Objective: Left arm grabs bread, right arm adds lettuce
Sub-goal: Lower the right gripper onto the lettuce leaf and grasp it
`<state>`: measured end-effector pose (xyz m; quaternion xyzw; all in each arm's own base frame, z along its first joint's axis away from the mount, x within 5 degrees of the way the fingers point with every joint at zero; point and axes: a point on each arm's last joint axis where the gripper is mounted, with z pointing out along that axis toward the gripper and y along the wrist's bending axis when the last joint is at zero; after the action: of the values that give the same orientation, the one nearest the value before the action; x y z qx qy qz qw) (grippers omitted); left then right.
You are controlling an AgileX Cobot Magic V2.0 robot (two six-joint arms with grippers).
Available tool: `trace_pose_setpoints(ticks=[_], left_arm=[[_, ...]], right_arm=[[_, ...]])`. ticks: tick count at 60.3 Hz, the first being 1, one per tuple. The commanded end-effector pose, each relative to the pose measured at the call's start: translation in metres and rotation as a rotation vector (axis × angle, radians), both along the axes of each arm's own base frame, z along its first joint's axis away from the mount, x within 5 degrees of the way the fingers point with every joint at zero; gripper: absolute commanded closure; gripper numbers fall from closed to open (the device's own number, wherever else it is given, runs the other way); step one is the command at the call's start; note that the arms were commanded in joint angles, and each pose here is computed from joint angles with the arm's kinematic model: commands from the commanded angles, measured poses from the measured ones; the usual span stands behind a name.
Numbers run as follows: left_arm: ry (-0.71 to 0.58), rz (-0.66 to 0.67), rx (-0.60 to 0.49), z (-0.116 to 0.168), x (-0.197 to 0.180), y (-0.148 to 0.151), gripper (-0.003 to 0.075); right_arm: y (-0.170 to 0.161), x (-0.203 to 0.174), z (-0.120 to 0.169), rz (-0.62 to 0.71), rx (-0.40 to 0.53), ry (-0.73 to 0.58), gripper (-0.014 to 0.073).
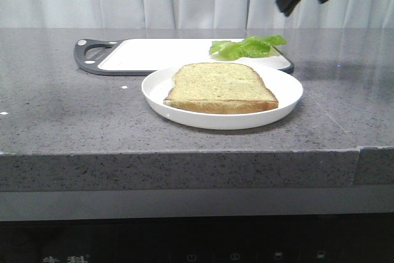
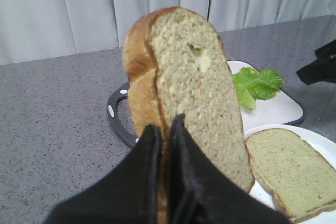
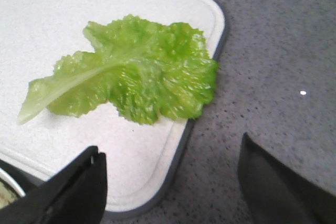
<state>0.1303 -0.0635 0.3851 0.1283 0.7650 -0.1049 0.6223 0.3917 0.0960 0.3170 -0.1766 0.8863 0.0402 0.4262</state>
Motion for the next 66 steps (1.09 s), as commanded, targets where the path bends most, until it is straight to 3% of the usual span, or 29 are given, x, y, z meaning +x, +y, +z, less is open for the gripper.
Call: trace_pose_setpoints(ticks=[1,6,18,41,56,66], left_arm=[[-0.09,-0.038,-0.037,0.016,-0.003,-0.002,0.0741],[-0.089,-0.037,-0.036,0.016,-0.003,-0.001,0.0741],[-0.07,-0.02,-0.028,0.014,-0.002,0.0,0.0741],[-0.07,-0.02,-0.028,0.014,-0.002,0.0,0.0741],[-0.07,-0.02,-0.028,0.014,-0.002,0.0,0.0741],[-0.07,-0.02,-0.028,0.014,-0.002,0.0,0.0741]], right_arm=[[0.005,0.014,0.028,0.03,-0.007,-0.075,0.0059],[0.011,0.03,0.026,0.053,-0.004,-0.046,0.0067],[0.022,0.06,0.016,0.085,0.012,-0.011,0.0208],[0.027,0.08,-0.011,0.091,0.001,0.048,0.0228],[0.026,0.078,-0.006,0.09,0.004,0.035,0.0491],[0.025,0.073,0.007,0.09,0.011,0.009,0.0549]])
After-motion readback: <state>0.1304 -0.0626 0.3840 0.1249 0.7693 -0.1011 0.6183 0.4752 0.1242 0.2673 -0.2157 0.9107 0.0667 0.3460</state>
